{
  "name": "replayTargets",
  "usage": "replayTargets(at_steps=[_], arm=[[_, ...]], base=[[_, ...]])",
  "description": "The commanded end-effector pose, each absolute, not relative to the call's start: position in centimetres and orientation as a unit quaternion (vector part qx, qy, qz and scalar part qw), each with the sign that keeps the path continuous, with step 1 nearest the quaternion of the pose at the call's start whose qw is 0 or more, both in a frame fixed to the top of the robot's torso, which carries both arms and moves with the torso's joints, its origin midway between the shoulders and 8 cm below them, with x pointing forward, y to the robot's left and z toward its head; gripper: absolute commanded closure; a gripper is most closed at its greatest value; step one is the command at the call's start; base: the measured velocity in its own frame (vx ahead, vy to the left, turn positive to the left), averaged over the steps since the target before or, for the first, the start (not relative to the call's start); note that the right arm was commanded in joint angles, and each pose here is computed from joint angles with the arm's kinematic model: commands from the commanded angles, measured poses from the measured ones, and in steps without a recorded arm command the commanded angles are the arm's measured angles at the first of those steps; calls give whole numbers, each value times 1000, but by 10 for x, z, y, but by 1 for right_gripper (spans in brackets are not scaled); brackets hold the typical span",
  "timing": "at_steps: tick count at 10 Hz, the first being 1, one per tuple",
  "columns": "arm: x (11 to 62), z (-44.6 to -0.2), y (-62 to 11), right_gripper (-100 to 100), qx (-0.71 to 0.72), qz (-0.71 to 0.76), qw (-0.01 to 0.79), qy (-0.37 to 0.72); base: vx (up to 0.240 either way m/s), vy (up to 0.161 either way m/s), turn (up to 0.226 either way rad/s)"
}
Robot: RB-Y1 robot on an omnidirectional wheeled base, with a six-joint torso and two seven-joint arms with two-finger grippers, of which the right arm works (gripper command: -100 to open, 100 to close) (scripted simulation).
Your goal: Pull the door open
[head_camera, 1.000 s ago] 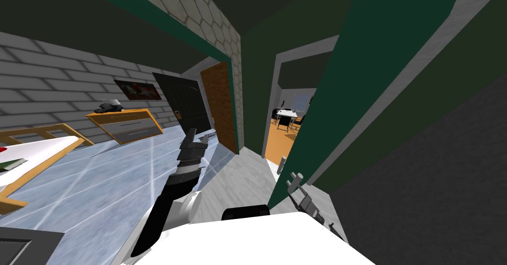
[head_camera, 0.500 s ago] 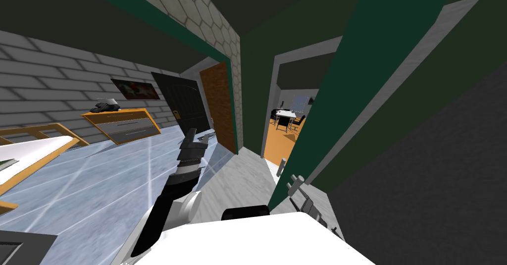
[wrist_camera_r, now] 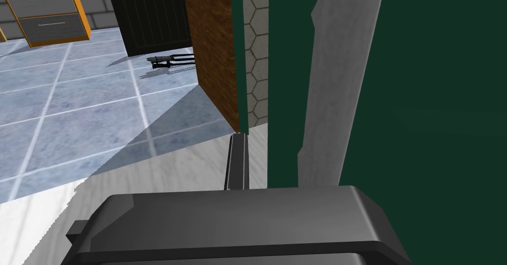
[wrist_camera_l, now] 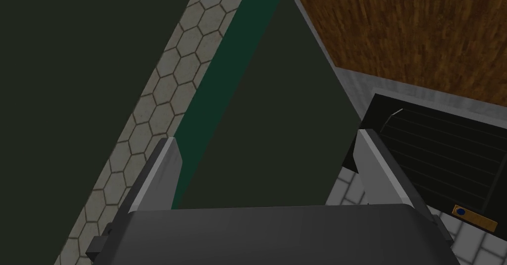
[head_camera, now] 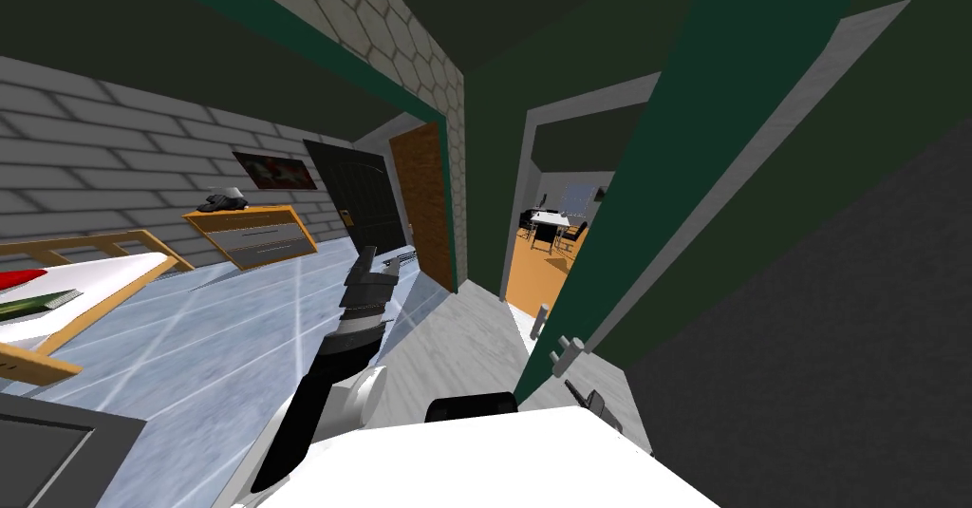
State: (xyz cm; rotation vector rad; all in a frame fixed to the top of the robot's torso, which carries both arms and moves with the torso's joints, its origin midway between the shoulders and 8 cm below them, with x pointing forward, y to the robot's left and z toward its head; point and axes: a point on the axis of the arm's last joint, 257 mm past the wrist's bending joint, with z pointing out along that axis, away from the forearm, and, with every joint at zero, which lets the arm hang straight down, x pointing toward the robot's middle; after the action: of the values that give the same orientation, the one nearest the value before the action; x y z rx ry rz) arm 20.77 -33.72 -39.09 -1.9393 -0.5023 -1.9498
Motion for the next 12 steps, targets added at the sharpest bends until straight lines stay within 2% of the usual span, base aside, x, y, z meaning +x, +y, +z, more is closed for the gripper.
replayTargets(at_steps=[1,2,5,12], arm=[[204,-392,-335,100,-684,-685,177,-179],[201,-393,-337,-100,-686,-685,174,-174],[186,-394,-343,-100,-691,-685,165,-163],[182,-393,-344,-100,-690,-687,162,-161]], base=[[-104,-48,44],[50,48,-116],[90,72,-197],[-50,-22,-12]])
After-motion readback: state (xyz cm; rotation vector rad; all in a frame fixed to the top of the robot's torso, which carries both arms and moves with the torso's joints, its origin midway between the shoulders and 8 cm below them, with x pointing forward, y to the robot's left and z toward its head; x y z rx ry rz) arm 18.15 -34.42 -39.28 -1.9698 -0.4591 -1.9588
